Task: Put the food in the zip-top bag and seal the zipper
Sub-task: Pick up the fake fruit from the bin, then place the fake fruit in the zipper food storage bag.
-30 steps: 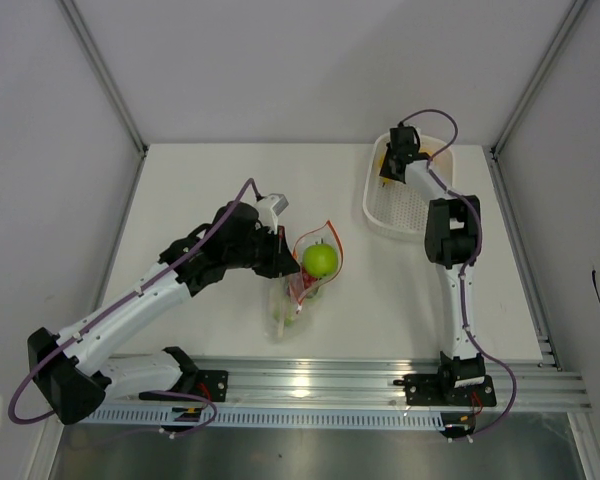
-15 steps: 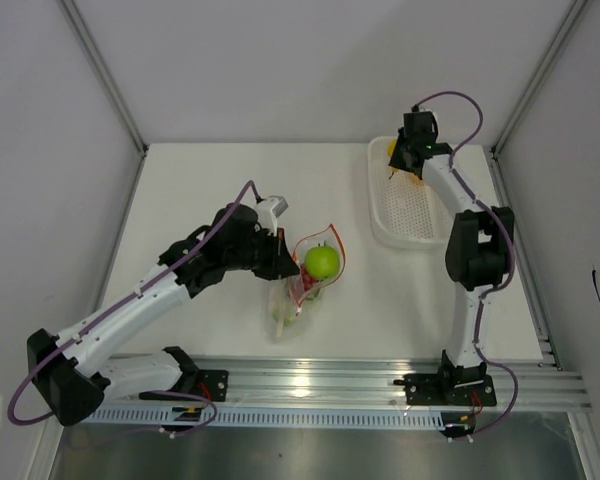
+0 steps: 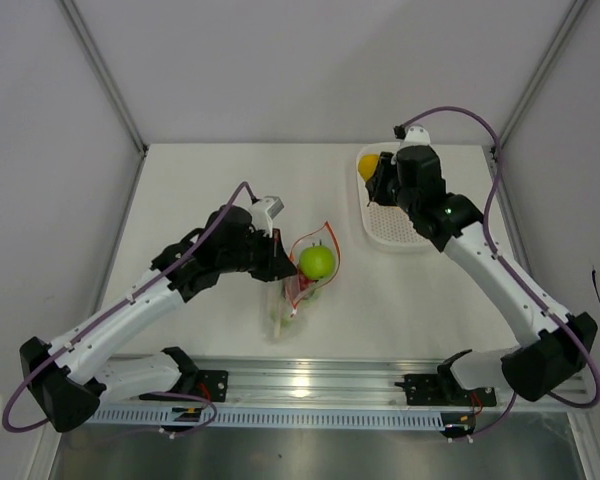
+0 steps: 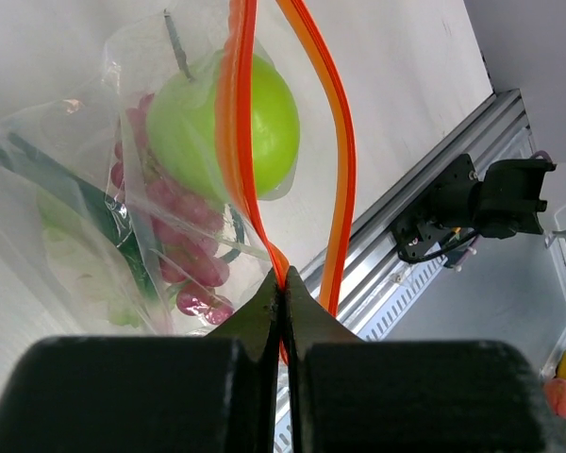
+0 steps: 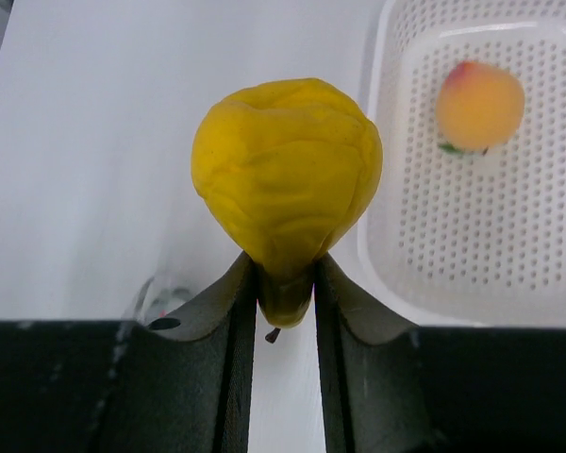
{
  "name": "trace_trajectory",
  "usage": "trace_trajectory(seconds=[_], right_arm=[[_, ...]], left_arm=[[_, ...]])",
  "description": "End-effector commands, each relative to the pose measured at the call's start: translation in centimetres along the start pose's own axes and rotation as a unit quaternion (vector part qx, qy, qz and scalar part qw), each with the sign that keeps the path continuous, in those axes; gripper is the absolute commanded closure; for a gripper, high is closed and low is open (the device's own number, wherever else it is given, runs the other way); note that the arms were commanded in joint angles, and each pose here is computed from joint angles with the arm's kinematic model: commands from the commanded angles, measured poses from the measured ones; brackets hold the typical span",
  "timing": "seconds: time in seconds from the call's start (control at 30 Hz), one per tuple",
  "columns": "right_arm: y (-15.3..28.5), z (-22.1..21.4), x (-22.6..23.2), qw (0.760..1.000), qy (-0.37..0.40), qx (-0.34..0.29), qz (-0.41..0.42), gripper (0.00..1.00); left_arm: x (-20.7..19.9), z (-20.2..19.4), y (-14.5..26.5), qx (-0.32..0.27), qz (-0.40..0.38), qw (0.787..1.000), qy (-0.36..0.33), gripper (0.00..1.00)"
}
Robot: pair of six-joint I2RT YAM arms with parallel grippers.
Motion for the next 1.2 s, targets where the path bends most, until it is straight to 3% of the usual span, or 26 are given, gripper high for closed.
trace_trajectory(seconds=[0.0,0.13,0.27,0.47,0.7,1.0,1.17], right_arm=[[3.4,-1.5,0.6,1.0,-0.005,0.013,0.02,1.0],[8.0,-4.5,4.2,0.985,-0.013,0.078,0.151,1.0],[11.5,-6.9,5.6,0.964,-0.027,0.142,0.222,1.0],[12.7,-11.6,8.2,0.93,-0.07,0.22,0.285,1.0],[12.2,-16.5,8.9,0.921,-0.048,0.293,0.254,1.0],[10.1,-18.6,9.8,0.914,-0.072,0.348,0.197,0.99],[8.6,-19.2,11.1,0.905,-0.106,0.369,0.185,0.93]], left_arm=[[-0.3,0.4,0.8,-0.019,-0.007,1.0,-0.006,0.99],[-0.3,0.2,0.7,-0.016,-0.007,1.0,-0.004,0.99],[-0.3,0.3,0.5,-0.014,-0.008,1.0,-0.006,0.99],[-0.4,0.7,0.3,-0.014,-0.007,1.0,-0.006,1.0],[-0.7,1.1,0.4,-0.017,-0.012,1.0,-0.007,0.99],[-0.9,0.8,0.2,-0.014,-0.021,1.0,-0.002,0.99],[-1.1,0.6,0.1,-0.014,-0.029,0.999,0.001,0.99]])
Point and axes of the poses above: each gripper's point midway between its finger pads, its own y axis back along the fingers, its own x axis along the line the jaws close on, z = x × y, the point moved 1 cm from there along y, back along the fingers, and after that the axes turned 8 degrees about -y, right-handed, at the moved point
